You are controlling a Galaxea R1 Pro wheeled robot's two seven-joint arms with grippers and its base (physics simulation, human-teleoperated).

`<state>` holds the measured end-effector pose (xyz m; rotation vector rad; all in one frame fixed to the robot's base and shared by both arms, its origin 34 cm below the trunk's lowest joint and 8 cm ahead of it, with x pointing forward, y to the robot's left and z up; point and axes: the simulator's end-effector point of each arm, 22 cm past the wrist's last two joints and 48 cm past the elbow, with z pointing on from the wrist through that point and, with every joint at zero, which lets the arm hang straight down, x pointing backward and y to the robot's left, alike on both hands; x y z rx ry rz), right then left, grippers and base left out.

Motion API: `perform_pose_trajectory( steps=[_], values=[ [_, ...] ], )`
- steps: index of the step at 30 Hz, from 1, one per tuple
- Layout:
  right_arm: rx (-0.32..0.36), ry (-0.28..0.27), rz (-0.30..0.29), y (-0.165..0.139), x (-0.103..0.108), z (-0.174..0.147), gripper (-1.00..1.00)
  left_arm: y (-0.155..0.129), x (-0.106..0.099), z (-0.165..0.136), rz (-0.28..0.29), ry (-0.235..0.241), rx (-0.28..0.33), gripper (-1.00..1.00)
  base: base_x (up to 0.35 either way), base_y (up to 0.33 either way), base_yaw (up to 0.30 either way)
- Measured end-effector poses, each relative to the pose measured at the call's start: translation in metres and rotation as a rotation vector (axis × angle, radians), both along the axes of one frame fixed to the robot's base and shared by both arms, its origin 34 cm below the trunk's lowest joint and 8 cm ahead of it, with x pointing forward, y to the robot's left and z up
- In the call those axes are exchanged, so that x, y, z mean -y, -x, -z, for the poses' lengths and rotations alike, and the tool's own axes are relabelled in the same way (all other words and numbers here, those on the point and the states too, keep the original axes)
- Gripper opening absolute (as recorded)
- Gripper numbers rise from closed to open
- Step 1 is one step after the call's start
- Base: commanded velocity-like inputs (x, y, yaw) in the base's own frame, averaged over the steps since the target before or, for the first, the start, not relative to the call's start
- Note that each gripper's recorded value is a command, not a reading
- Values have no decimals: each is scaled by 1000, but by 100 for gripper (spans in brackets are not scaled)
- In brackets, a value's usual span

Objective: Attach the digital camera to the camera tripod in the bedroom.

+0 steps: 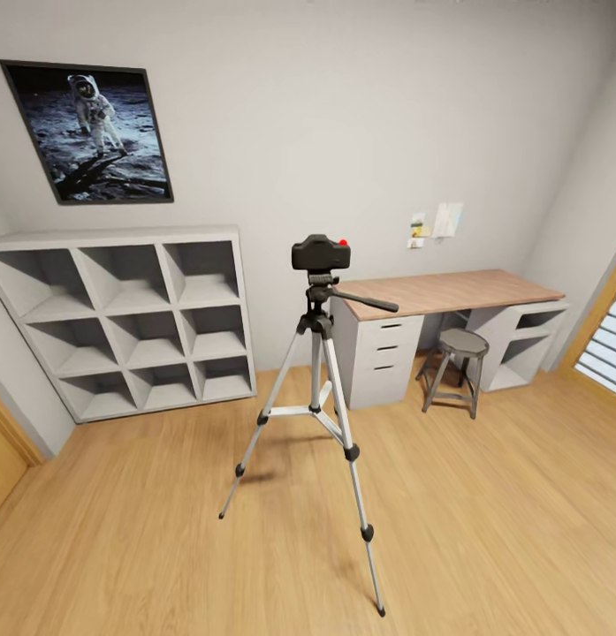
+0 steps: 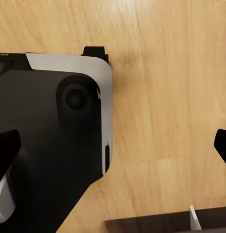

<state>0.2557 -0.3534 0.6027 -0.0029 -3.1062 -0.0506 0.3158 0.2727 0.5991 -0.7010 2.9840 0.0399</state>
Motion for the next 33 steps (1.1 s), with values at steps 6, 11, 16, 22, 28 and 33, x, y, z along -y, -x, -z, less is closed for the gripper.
perform_pose_trajectory(
  steps=[6,11,16,22,28,33],
  values=[
    [9,-13,-2,-3,-3,-1,100,-4,0,-2,0,0,10,100,0,0,0],
    [17,-8,-3,-6,-2,-2,100,-7,0,-4,0,0,18,100,0,0,0],
    [25,-4,-3,-9,-2,-3,100,-10,0,-5,0,0,26,100,0,0,0],
    [35,-4,-3,-13,-1,-5,100,-13,0,-7,0,0,36,100,0,0,0],
    [44,-3,-3,-17,-1,-6,100,-17,0,-9,0,0,45,100,0,0,0],
    [53,5,-2,-20,1,-7,100,-20,0,-11,0,0,54,100,0,0,0]
  ],
)
